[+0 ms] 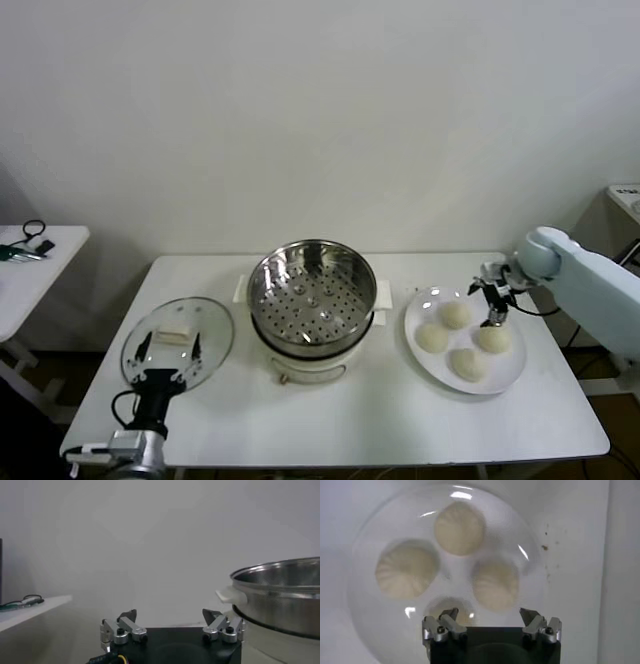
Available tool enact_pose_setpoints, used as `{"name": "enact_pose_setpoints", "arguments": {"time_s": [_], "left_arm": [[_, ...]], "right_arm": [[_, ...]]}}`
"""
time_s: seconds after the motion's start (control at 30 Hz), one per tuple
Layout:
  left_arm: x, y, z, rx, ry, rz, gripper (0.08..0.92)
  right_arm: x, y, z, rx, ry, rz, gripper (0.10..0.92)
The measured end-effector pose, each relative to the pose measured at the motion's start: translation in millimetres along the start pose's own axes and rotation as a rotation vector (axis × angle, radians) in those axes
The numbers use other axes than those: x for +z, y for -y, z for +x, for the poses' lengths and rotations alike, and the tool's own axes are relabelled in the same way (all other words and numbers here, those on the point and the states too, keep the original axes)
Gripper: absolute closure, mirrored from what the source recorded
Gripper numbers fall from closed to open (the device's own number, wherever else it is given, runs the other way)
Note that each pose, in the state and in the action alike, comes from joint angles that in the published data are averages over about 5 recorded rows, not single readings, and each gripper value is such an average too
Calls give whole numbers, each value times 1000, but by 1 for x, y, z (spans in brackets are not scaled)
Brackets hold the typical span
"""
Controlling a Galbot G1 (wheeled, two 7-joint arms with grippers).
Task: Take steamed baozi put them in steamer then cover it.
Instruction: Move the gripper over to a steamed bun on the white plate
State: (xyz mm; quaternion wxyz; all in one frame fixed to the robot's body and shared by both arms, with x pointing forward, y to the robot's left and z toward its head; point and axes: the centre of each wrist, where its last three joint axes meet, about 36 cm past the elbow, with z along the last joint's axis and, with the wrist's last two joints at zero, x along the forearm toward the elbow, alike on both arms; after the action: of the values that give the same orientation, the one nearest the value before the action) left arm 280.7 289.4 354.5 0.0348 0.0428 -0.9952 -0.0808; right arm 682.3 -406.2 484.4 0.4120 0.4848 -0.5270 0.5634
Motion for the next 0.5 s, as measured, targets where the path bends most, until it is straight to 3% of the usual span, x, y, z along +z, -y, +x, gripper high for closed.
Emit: {"name": "enact_pose_setpoints", "arguments": {"time_s": [0.5], "left_arm": [[3, -1, -3, -3, -18, 7, 177]], "right_arm": [[-27, 22, -34, -67, -31, 21, 200]]}}
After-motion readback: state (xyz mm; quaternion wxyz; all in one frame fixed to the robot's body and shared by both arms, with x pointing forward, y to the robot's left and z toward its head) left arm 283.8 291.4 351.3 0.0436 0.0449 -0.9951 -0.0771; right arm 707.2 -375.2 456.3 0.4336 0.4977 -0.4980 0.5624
